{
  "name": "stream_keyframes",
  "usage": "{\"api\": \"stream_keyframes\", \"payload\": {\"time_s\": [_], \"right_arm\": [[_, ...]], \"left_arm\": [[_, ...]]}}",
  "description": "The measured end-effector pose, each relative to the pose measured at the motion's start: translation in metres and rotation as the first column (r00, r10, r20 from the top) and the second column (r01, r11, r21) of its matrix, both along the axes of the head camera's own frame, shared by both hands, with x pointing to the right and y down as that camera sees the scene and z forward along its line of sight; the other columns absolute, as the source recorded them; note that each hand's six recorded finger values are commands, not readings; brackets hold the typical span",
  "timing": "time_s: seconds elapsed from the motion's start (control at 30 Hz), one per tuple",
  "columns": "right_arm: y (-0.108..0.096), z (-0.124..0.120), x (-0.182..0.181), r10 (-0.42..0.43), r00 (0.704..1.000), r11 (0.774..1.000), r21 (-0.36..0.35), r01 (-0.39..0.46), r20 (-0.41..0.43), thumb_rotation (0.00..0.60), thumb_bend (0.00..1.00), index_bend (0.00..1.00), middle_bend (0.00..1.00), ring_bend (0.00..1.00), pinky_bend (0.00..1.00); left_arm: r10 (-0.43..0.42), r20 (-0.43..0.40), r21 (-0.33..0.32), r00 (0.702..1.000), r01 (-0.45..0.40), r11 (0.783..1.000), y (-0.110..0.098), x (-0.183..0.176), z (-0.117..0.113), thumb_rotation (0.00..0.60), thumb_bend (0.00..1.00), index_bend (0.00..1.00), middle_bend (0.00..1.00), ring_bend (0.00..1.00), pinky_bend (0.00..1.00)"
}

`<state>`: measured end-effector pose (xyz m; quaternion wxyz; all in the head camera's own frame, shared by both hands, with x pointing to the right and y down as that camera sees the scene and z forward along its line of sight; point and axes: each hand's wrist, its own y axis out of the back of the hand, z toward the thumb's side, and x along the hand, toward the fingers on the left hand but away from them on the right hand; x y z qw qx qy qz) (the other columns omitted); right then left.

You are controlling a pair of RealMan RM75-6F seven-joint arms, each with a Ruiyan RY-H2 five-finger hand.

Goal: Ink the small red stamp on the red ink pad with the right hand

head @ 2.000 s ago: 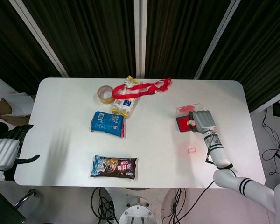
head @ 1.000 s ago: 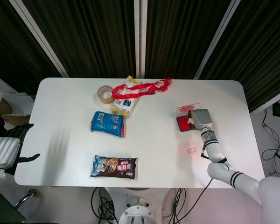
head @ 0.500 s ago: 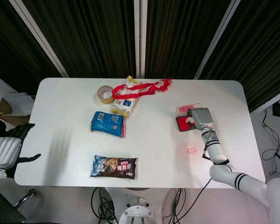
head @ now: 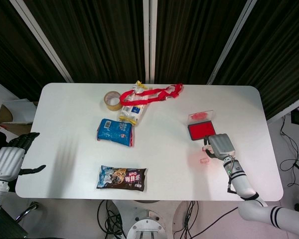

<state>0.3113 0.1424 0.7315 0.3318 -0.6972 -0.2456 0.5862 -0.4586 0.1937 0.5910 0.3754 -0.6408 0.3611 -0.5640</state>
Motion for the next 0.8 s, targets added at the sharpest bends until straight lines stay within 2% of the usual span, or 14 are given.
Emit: {"api": "stream_keyframes", "payload": {"time_s": [0.3, 0.8], "right_arm": [[0.042, -0.002, 0.001, -0.03, 0.999, 1.0, 0.002, 0.03, 0.035, 0.6, 0.36, 0.73, 0.61, 0.7, 0.88], [0.045, 0.0, -0.004, -0.043, 0.999, 0.999, 0.0, 0.043, 0.022, 0.6, 0.36, 0.73, 0.61, 0.7, 0.88]], "left_arm": [[-0.002, -0.008, 0.004, 1.0, 0.002, 1.0, 0.002, -0.001, -0.001, 0.449, 0.06, 0.11, 0.13, 0.14, 0.25], [-0.012, -0.01, 0.01, 1.0, 0.012, 1.0, 0.004, -0.007, -0.002, 0.452, 0.06, 0.11, 0.13, 0.14, 0.25]]}}
